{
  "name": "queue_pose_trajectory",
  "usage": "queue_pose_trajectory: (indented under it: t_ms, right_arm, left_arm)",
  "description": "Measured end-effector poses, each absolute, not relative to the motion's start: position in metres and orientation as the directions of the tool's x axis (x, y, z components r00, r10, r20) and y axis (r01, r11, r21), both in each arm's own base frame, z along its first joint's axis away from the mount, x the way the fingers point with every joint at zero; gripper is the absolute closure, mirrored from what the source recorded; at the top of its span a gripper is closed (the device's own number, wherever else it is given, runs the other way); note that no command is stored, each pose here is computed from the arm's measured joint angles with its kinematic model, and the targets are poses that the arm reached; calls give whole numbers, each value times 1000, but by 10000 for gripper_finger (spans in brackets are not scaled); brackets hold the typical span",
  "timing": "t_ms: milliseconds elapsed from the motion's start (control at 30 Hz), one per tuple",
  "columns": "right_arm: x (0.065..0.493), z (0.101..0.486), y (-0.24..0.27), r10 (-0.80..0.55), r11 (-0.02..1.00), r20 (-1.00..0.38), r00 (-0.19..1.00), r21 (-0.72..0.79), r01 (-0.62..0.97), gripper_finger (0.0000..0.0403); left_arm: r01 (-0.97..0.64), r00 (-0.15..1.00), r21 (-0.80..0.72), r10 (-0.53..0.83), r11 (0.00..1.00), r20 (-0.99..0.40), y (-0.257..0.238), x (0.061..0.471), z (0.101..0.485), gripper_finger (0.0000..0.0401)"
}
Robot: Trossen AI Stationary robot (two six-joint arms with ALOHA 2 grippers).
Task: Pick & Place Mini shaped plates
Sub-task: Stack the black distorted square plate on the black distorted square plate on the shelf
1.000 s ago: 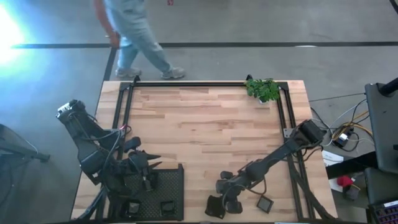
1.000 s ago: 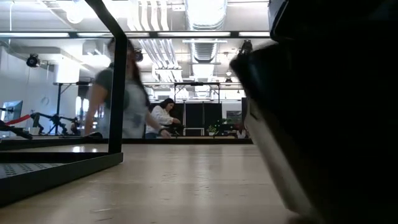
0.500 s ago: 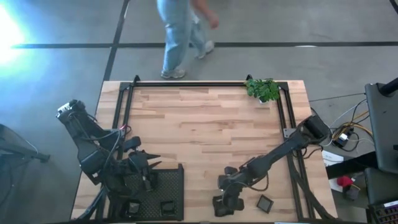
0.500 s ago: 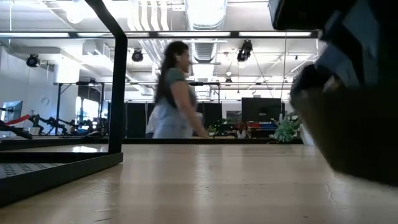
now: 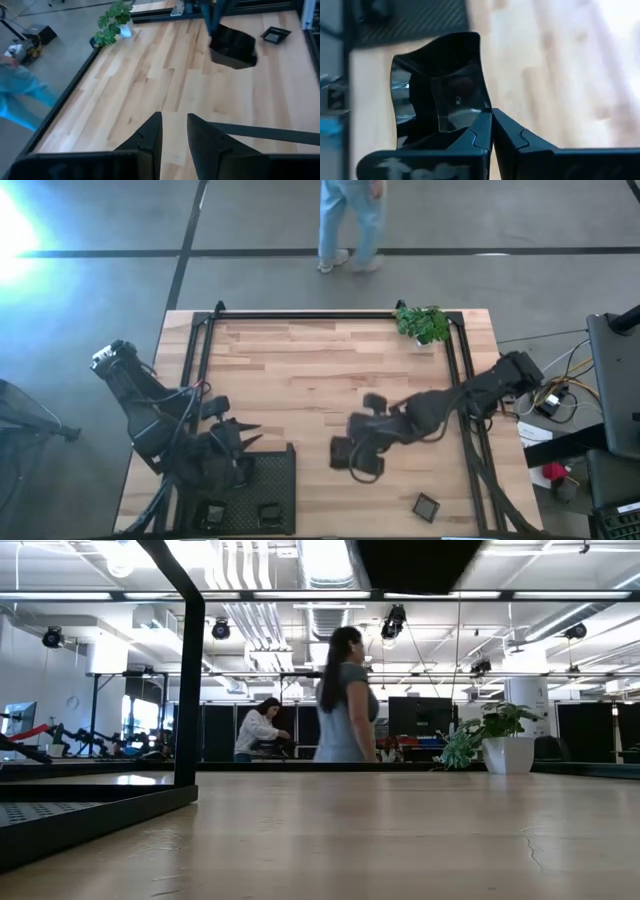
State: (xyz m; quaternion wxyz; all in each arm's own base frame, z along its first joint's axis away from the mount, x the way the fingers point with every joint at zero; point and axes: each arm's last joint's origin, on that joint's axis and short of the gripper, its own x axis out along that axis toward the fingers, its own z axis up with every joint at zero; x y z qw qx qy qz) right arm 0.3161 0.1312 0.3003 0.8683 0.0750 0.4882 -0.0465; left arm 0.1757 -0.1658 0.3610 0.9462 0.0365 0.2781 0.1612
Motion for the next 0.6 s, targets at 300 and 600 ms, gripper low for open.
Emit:
queue_pose_trajectory:
  t_ms: [300,600]
  right_arm:
    - [341,339,85,-202,971,-738,644,-67,228,395]
    - [361,344,55,-320,943,-674,666,-158,293,395]
  left_arm:
    - [-294,799,240,376,925,-469,-155,194,365,318]
    - [-439,793,166,467,883,-391,-124,233,376,318]
